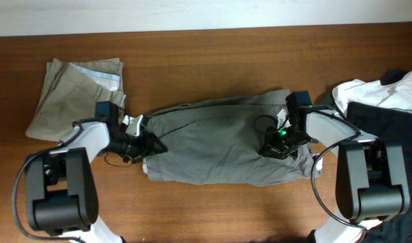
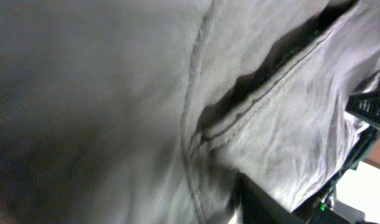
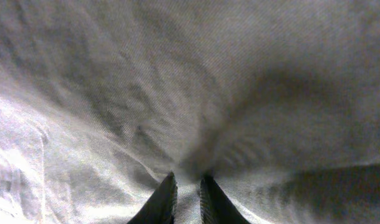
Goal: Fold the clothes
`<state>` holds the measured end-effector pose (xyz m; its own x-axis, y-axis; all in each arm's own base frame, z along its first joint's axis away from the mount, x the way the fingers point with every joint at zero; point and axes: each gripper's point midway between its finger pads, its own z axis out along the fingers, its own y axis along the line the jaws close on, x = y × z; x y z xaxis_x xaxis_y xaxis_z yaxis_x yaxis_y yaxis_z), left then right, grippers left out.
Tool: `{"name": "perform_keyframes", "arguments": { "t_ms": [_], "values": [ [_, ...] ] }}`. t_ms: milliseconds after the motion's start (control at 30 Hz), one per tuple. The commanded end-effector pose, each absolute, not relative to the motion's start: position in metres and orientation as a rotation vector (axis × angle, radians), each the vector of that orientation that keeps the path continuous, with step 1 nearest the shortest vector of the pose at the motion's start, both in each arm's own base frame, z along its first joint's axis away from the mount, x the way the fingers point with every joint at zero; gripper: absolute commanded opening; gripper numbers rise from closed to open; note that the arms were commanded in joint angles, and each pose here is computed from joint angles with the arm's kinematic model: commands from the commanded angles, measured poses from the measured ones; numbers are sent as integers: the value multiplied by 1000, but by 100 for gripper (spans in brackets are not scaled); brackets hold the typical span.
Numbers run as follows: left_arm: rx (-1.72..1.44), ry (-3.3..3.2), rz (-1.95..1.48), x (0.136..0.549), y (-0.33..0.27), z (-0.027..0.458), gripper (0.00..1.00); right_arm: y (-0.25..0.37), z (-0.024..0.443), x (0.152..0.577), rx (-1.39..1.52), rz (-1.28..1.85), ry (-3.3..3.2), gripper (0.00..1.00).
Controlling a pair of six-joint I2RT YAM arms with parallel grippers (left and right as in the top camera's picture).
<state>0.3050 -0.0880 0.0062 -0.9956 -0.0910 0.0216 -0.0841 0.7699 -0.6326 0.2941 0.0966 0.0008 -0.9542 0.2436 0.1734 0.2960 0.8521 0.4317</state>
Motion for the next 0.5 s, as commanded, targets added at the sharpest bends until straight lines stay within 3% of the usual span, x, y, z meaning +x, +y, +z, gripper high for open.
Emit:
{"name": "perform_keyframes", "arguments": {
  "t_ms": [0,33,167,333,400,467],
  "values": [
    [-128,3027,-1086,284,-103,-17,10,98,-4,295,-414,-673,-2926,15],
    [-133,3028,-1079,284,-101,-18,0,98,-2,295,-414,-674,-2928,13],
    [-205,3070,-991,298,-64,17,0,96,43,302,-404,-708,-2995,9],
    [-87,3022,-578,355,-1,149,1,78,139,332,-428,-760,-3220,10],
    [41,2903,-491,378,-11,206,1,76,152,335,-428,-753,-3238,10],
    [151,2885,-469,380,-37,219,0,76,151,334,-428,-751,-3235,10]
  ]
}}
